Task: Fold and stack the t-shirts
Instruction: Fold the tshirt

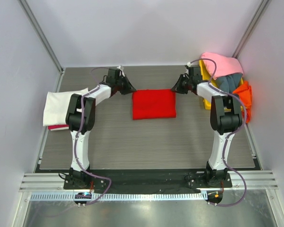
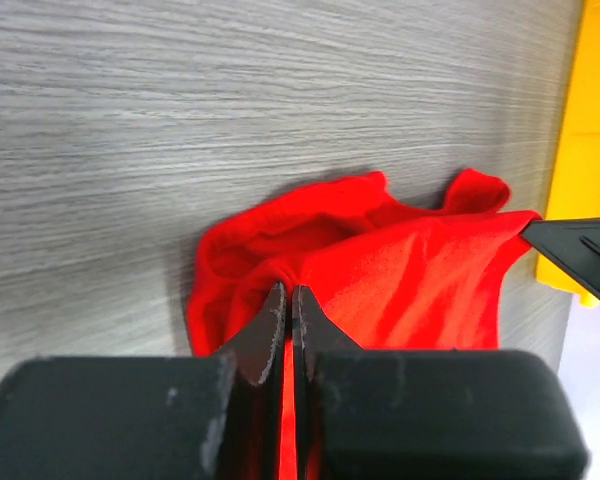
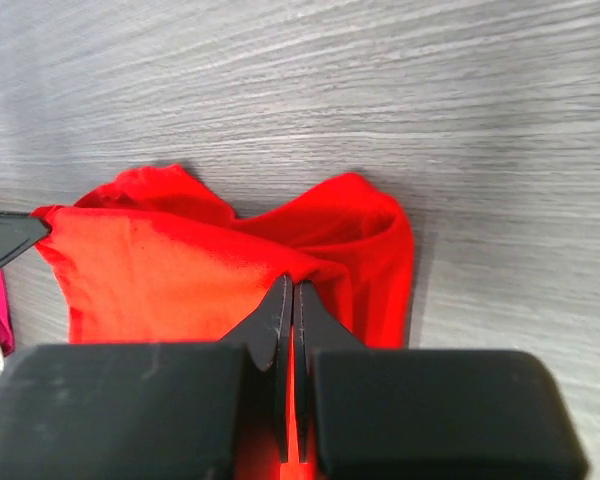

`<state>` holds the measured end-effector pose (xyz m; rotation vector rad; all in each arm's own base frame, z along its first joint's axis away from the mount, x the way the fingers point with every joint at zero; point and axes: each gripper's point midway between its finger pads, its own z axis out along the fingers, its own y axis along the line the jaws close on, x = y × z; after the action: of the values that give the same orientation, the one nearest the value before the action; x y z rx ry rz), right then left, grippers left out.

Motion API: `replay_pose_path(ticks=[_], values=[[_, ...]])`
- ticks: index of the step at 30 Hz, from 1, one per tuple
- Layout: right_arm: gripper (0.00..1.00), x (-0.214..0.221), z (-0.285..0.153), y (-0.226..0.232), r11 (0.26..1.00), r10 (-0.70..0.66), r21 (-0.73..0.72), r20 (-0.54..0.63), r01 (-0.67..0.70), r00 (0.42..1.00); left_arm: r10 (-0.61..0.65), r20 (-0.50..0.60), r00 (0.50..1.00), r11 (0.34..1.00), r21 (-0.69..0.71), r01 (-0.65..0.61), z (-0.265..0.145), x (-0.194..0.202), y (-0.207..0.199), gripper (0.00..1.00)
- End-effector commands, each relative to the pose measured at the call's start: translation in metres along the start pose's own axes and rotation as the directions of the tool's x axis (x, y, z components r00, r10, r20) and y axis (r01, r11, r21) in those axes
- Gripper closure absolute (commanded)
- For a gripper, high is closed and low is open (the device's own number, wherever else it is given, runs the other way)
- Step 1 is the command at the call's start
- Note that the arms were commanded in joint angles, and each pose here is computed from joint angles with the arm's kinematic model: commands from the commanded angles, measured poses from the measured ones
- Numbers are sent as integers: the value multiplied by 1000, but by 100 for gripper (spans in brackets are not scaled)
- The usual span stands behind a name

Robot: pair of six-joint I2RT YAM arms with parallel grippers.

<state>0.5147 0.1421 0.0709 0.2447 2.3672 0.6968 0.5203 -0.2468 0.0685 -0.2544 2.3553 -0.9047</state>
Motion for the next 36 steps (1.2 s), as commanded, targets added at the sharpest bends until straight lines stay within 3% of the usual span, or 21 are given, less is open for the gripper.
replay_pose_path(ticks=[1,11,27,28,29,31,33,36], values=[[99,-38,-39,12,1000,-4,-17,119,6,993,25,86,996,998,57,-30,-33,-30,-36,100],[99,-33,-35,2,999,33,-34,106,-30,994,-28,99,995,998,51,23,-36,-31,-34,100],[99,-24,13,-30,995,97,8,82,-98,992,-82,72,994,997,-6,83,28,-20,14,100],[96,-22,17,-32,995,102,11,75,-103,992,-79,87,993,997,8,78,32,-22,14,100],[75,-22,18,-33,994,105,14,75,-107,992,-78,87,993,997,17,77,35,-21,14,98],[52,-27,15,-33,993,112,22,92,-115,989,-74,95,993,997,37,71,34,-25,10,87],[47,-28,8,-31,994,103,26,102,-107,989,-60,121,991,997,60,53,24,-30,1,79],[47,-36,-9,-19,996,82,8,125,-84,989,-33,160,987,997,69,22,0,-40,-15,69]])
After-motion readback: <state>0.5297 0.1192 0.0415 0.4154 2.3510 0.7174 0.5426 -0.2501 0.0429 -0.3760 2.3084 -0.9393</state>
